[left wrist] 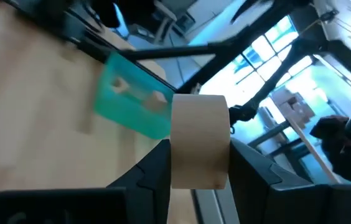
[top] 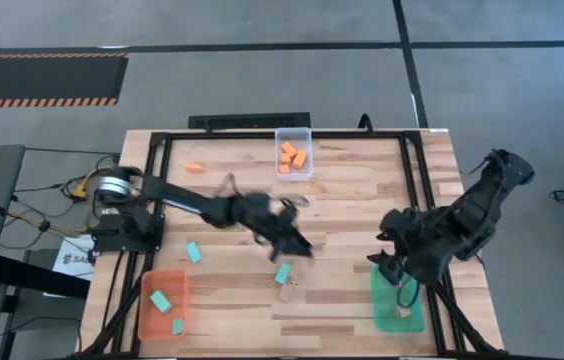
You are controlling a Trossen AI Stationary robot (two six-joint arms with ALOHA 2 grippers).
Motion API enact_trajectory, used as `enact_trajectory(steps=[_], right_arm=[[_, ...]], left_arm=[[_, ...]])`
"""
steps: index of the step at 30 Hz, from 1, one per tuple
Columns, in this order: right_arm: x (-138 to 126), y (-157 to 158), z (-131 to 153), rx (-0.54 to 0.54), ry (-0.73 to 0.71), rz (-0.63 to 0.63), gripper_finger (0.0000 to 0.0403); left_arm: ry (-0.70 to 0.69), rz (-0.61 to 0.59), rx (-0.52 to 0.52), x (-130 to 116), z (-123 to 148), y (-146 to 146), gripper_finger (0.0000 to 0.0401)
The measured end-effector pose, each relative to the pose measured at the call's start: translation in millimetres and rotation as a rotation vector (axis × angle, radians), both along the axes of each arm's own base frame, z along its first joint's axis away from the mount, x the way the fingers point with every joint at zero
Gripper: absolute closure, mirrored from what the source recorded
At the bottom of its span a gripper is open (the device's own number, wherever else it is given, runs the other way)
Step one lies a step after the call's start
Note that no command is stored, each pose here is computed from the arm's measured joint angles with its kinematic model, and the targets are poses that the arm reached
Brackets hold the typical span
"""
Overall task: Sort & place blocks by color
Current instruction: Put the light brown block into the transparent blue bin
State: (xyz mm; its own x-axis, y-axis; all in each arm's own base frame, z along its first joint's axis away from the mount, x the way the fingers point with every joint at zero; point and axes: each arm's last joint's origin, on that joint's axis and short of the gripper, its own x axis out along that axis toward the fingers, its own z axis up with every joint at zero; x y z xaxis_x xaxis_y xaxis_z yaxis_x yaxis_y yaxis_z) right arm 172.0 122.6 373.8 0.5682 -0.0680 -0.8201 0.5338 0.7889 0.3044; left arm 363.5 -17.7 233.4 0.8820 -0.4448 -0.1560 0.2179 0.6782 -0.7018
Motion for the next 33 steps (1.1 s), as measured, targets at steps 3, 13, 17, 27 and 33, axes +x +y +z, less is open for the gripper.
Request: enact_trajectory(steps=[3,13,17,27,33], right_arm=[[-7.5,12.1,1.8,-0.050,-0.068,0.040,0.0081],[-37.9,41.2,0.6,0.025,-0.070,0.111,0.0081],[-52.6,43.5,-2.5,0.053,-0.022,0.053,0.0081],[-66.7,46.3,-4.9,0.098,0.043,0.011,0.0081],[-67.5,46.6,-5.3,0.112,0.072,0.018,0.0081]], left_arm=[[0.005,-0.033,0.005,37.4,-12.0,-32.6,0.0300],[-0.105,-0.053,0.120,151.0,-22.3,-95.9,0.0300],[-0.119,-0.060,0.198,184.3,-26.3,-104.7,0.0300],[-0.204,0.082,0.439,230.1,-62.1,-106.3,0.0301],[-0.142,0.125,0.513,230.3,-80.4,-96.7,0.0289]])
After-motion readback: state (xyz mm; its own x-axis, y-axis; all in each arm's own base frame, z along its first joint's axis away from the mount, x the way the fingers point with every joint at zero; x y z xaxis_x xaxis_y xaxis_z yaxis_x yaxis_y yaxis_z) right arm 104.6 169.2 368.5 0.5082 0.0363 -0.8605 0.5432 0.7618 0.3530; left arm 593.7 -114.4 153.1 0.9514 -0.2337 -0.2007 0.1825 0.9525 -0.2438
